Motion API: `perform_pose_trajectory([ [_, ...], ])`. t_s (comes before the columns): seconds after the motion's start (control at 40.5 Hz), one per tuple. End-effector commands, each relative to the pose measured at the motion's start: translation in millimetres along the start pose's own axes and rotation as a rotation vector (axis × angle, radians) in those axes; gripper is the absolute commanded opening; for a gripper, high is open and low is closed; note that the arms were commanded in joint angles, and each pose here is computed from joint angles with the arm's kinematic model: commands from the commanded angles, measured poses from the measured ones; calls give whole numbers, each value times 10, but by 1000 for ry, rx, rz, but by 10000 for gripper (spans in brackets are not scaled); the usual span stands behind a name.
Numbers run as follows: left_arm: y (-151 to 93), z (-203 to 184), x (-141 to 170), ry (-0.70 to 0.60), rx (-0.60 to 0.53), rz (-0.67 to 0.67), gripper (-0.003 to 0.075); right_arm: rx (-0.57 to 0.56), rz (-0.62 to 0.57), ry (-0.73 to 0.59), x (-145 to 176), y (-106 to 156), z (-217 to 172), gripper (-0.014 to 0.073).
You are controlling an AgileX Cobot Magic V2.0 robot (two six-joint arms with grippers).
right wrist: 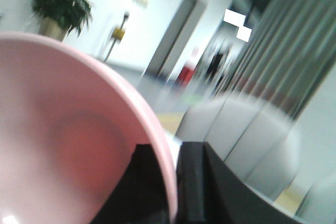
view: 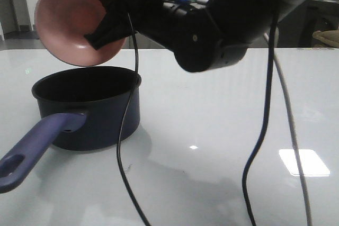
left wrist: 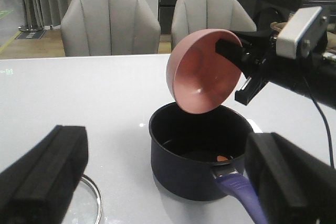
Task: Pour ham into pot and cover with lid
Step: 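Tilt the pink bowl over the saucepan to pour the ham in, then carry the empty bowl back and set it down with the right gripper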
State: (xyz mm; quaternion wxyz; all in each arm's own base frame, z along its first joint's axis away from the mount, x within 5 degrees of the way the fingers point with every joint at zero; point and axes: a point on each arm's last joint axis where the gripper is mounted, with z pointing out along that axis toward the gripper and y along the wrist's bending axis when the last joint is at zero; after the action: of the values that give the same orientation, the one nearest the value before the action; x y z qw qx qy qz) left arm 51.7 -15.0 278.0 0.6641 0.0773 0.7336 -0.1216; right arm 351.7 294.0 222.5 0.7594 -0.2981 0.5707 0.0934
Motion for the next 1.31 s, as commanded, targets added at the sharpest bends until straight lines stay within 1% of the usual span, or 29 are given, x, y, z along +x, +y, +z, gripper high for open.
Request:
perform_pose_trajectory([
  [0.0,-17,-20,-164,-103,17,-5,636,2,198,37,-532,-239,64,137],
  [0.025,-17,-20,-164,-103,17,-5,636,-22,211,92,-566,-245,59,137],
  [0.099,-17,-20,-164,-103,17,-5,636,-74,231,193,-705,-285,33,137],
  [0.222,-17,-20,-164,-103,17,-5,636,-129,242,310,-935,-447,-72,137],
  [0.321,-17,-20,-164,-103,17,-5,636,-132,246,376,-1051,-652,-187,137],
  [0.371,-17,-20,-164,-103,17,-5,636,-120,250,413,-1095,-809,-258,137],
  [0.445,-17,-20,-164,-103,17,-5,636,-107,259,486,-1096,-1009,-358,137],
  [0.519,-17,-20,-164,-103,17,-5,636,-93,292,586,-1040,-1190,-463,137],
  [0.667,-17,-20,-164,-103,17,-5,636,-18,441,809,-791,-1533,-665,137],
  [0.741,-17,-20,-164,-103,17,-5,636,29,504,911,-605,-1692,-766,137],
  [0.889,-17,-20,-164,-103,17,-5,636,90,558,1046,-271,-1927,-900,137],
  [1.013,-17,-20,-162,-101,17,-5,636,112,593,1136,-6,-2025,-949,137],
  [1.112,-17,-20,-162,-101,17,-5,636,120,619,1210,293,-2040,-947,137],
  [1.284,-17,-20,-162,-101,17,-5,636,150,687,1273,646,-2081,-966,139],
])
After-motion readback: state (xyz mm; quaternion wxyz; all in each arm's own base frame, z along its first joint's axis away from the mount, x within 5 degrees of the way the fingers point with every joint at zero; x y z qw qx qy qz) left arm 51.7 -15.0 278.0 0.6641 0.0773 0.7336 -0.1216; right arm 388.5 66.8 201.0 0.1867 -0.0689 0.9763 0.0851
